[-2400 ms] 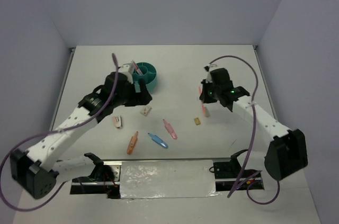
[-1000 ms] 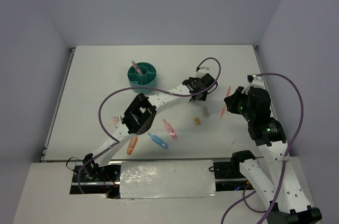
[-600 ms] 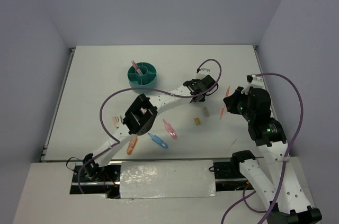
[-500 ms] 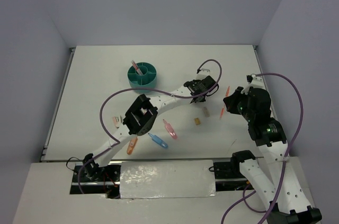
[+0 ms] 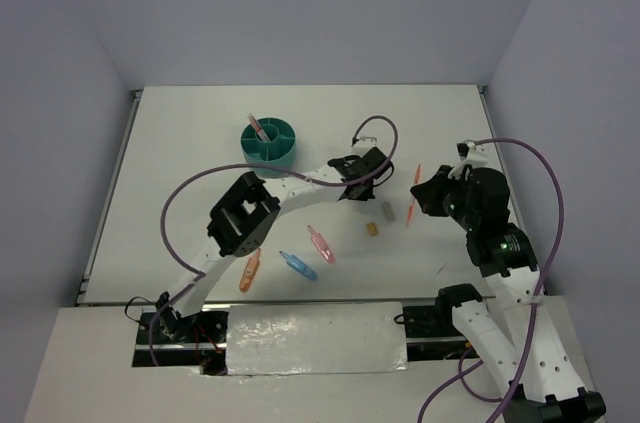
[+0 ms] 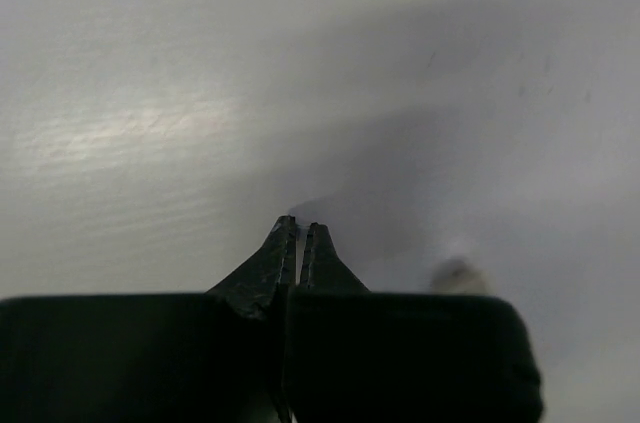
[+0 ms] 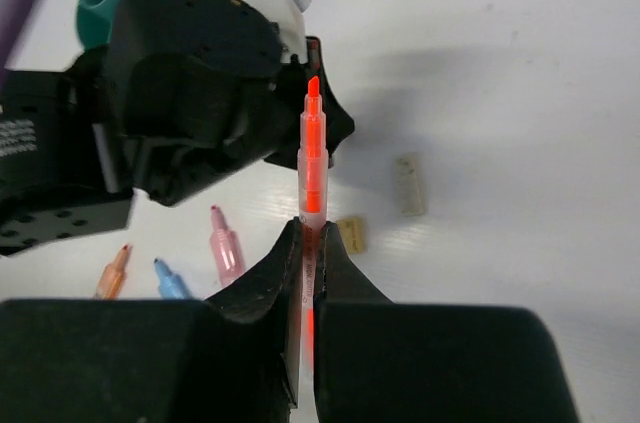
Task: Sort the stationery into containers
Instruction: Close the pen cap on the pen.
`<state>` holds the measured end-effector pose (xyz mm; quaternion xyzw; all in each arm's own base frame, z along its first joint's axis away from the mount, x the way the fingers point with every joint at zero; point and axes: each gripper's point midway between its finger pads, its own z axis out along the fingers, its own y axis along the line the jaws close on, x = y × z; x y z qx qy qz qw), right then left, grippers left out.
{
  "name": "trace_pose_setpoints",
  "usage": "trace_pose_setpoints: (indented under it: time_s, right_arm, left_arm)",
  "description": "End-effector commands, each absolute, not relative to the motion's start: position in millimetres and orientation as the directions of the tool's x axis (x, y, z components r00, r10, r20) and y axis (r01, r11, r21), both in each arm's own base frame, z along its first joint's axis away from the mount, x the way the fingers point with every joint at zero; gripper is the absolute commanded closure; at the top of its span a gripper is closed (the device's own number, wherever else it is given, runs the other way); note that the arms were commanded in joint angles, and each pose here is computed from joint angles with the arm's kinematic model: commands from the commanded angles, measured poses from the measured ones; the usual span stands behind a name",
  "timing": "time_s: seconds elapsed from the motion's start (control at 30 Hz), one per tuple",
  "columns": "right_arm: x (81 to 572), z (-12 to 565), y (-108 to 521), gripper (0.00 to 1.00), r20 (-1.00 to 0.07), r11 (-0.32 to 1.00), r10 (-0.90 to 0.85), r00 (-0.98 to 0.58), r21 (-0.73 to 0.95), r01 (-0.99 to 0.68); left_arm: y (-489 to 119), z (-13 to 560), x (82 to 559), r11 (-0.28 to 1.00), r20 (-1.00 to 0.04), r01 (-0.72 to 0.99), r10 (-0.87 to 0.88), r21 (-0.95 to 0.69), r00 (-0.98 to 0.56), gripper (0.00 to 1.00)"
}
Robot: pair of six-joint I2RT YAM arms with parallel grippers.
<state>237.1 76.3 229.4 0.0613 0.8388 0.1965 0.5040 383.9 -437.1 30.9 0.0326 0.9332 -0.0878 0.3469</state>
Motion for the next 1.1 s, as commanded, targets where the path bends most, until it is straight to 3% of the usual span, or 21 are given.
trace_pose_setpoints:
  time_s: [0.0, 0.1, 0.17, 0.23, 0.33, 0.43, 0.47, 0.53, 0.73, 1.07]
  right_arm:
    - [236.0, 242.2, 103.9, 1.0, -0.84, 0.857, 0.287, -0.46, 0.44, -0.268]
    - [239.5, 241.7, 132.3, 1.0, -0.835, 0.765, 0.308, -0.457, 0.502, -0.402]
    - [230.9, 229.5, 155.6, 1.0, -0.802, 0.684, 0.314, -0.508, 0.562, -0.464]
    - [226.4, 227.2, 180.1, 1.0, -0.796, 0.605, 0.322, -0.512, 0.589, -0.536]
    - [206.4, 244.5, 229.2, 1.0, -0.766, 0.395, 0.348, -0.54, 0.642, -0.657]
    - [198.5, 265.8, 262.1, 1.0, -0.748, 0.263, 0.381, -0.544, 0.651, -0.712]
    - [189.1, 273.0, 274.6, 1.0, -0.74, 0.21, 0.375, -0.559, 0.655, -0.726]
    - [193.4, 279.8, 290.4, 1.0, -0.734, 0.183, 0.373, -0.568, 0.658, -0.73]
    - [205.2, 269.1, 317.7, 1.0, -0.744, 0.215, 0.316, -0.589, 0.661, -0.719]
    - [209.4, 252.7, 331.3, 1.0, -0.757, 0.262, 0.267, -0.597, 0.653, -0.711]
  left_arm:
    - [-415.5, 79.3, 382.8, 0.942, -0.626, 0.121, -0.108, -0.312, -0.773, 1.0]
    - [-380.3, 163.9, 384.1, 0.825, -0.667, 0.204, -0.253, -0.527, -0.701, 1.0]
    - [-359.6, 218.3, 399.5, 0.7, -0.684, 0.298, -0.365, -0.649, -0.632, 1.0]
    - [-328.9, 269.3, 385.4, 0.539, -0.679, 0.43, -0.45, -0.724, -0.58, 1.0]
    - [-294.9, 318.3, 349.4, 0.336, -0.672, 0.6, -0.528, -0.726, -0.518, 1.0]
    - [-269.4, 331.1, 314.4, 0.19, -0.623, 0.654, -0.573, -0.732, -0.532, 1.0]
    - [-261.2, 355.1, 299.9, 0.126, -0.636, 0.732, -0.608, -0.669, -0.476, 1.0]
    - [-248.4, 349.4, 285.8, 0.049, -0.583, 0.726, -0.635, -0.686, -0.508, 1.0]
    - [-237.2, 359.8, 253.3, -0.097, -0.56, 0.79, -0.654, -0.605, -0.509, 1.0]
    - [-234.3, 355.0, 248.0, -0.102, -0.563, 0.804, -0.662, -0.586, -0.494, 1.0]
